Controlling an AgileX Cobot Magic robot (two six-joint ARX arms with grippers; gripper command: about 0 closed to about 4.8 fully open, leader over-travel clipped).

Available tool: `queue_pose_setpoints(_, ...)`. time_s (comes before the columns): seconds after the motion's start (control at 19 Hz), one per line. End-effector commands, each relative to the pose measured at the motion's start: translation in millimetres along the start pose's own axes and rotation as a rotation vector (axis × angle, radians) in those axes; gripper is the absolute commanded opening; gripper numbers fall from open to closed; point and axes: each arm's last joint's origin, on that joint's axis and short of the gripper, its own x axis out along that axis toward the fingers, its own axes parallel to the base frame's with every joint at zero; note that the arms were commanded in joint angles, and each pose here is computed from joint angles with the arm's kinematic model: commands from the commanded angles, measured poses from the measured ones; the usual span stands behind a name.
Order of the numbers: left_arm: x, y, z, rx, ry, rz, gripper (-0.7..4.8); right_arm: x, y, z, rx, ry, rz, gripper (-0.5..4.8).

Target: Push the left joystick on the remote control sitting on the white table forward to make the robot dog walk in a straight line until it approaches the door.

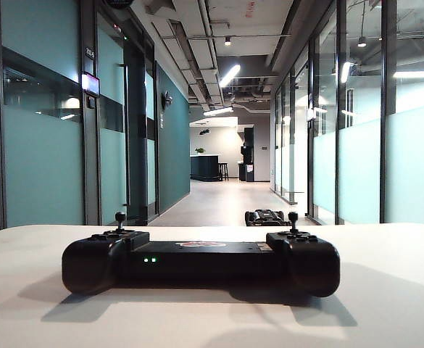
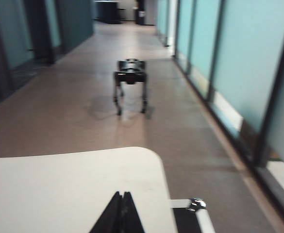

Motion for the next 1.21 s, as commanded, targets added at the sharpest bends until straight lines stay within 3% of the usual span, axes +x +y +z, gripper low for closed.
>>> queue_pose_setpoints(0.05,-0.2,0.0,2.3,0.002,-0.016,-0.002,-0.05,0.1,0.5,0.3,0.000,-0.016,0.015,-0.05)
queue_pose_setpoints(0.37,-0.3,-0.1,2.9,0.002,-0.018,-0.005,-0.05,0.0,0.8,1.4,0.001,-0.025,0.025,-0.06)
queue_pose_setpoints(0.58,-4.8,0.5,24.4,-0.044,-0.064,-0.006,-0.05,-5.6,-1.1,29.9,0.107,-0.083,0.020,-0.05)
queue_pose_setpoints(0.68,-7.7,0.9,43.3,-0.115,-0.023,-0.008,-0.05,-9.3,-2.1,50.4,0.120,-0.035,0.026,-0.06)
queue_pose_setpoints(0.79,-4.3,-0.1,60.7,-0.116,0.006,-0.030,-0.05,-9.1,-2.0,73.4,0.116,-0.003,0.056,-0.05)
queue_pose_setpoints(0.9,3.5,-2.9,79.0,-0.127,0.038,-0.098,-0.05,-3.0,-0.5,96.7,0.112,0.058,0.105,-0.06)
queue_pose_setpoints(1.11,26.2,-9.3,110.3,-0.227,0.120,-0.206,-0.05,20.8,3.3,126.1,0.141,0.248,0.159,-0.06)
queue_pose_setpoints(1.21,36.8,-13.9,121.1,-0.228,0.172,-0.266,-0.05,31.0,6.1,136.6,0.163,0.300,0.217,-0.06)
